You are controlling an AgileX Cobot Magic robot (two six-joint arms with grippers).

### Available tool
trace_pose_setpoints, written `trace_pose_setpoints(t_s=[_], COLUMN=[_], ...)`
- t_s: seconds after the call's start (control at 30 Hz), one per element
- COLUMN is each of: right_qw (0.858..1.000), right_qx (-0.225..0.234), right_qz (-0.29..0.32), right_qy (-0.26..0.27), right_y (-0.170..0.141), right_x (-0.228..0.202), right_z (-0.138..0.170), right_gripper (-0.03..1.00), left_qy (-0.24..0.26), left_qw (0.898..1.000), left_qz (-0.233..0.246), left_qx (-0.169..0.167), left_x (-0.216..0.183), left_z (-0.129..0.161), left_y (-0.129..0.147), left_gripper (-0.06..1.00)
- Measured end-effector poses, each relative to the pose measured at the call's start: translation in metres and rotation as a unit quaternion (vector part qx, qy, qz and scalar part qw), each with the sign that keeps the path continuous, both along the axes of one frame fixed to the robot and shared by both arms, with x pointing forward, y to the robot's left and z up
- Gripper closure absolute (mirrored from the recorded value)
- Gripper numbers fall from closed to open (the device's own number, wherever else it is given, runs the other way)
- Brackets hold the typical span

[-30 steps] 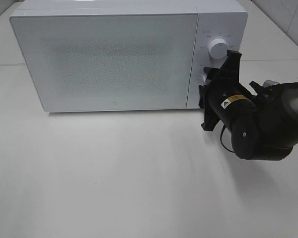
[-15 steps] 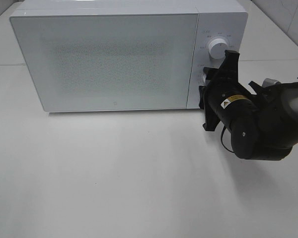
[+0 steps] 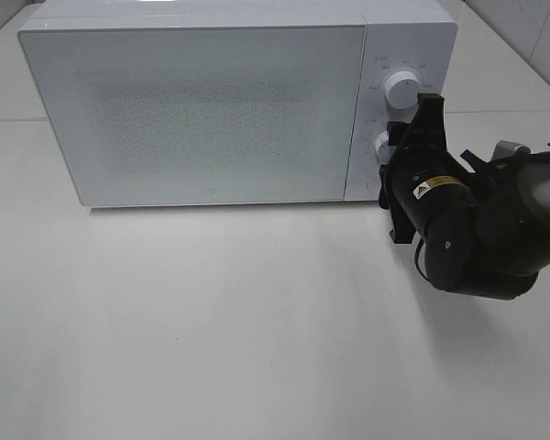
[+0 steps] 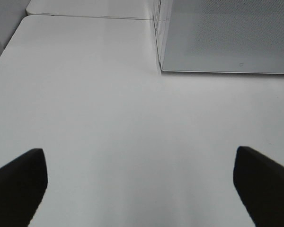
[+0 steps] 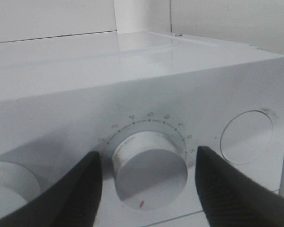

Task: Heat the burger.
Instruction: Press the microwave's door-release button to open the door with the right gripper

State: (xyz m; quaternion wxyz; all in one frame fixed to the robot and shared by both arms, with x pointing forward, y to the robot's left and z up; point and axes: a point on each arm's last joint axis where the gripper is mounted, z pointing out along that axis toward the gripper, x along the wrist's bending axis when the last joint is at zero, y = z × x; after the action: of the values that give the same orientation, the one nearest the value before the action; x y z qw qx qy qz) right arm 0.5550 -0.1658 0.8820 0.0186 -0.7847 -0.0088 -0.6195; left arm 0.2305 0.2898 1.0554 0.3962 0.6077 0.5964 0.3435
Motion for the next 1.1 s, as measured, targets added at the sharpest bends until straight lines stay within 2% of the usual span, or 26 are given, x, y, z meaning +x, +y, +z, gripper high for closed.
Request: trace_pose_setpoints(t_s=[0.03,0.17,0.27,0.47,0.53,0.67,0.83,0.9,1.1], right_qw=[1.000,1.000,1.000,1.000,0.998,0.998,0.998,0.997,0.994], right_qx=[0.000,-0.006,-0.007,-0.013,-0.020,-0.022,-0.029,-0.034,-0.045], right_qz=[0.000,-0.002,0.000,0.018,0.050,0.056,0.057,0.067,0.090], right_qy=[0.000,0.001,0.001,-0.005,-0.018,-0.014,-0.005,-0.029,-0.031], right_y=[0.000,0.000,0.000,0.003,0.007,0.004,-0.007,-0.012,-0.020], right_x=[0.000,-0.001,-0.001,-0.001,-0.003,-0.007,-0.023,-0.035,-0.056], right_z=[0.000,0.000,-0.001,0.000,0.007,0.010,0.014,0.025,0.032], right_gripper=[0.44,0.33,0.31,0.29,0.29,0.29,0.28,0.27,0.27], left_qy=[0.000,0.000,0.000,0.000,0.000,0.000,0.000,0.000,0.000], left_qw=[1.000,1.000,1.000,1.000,1.000,1.000,1.000,1.000,1.000], left_qz=[0.000,0.000,0.000,0.000,0.000,0.000,0.000,0.000,0.000], left_qx=[0.000,0.000,0.000,0.000,0.000,0.000,0.000,0.000,0.000], left_x=[0.000,0.000,0.000,0.000,0.000,0.000,0.000,0.000,0.000], left_z=[0.000,0.000,0.000,0.000,0.000,0.000,0.000,0.000,0.000], left_y=[0.000,0.000,0.000,0.000,0.000,0.000,0.000,0.000,0.000], left_gripper=[-0.04,-0.04,-0.04,-0.04,-0.04,-0.04,-0.04,-0.04,-0.04])
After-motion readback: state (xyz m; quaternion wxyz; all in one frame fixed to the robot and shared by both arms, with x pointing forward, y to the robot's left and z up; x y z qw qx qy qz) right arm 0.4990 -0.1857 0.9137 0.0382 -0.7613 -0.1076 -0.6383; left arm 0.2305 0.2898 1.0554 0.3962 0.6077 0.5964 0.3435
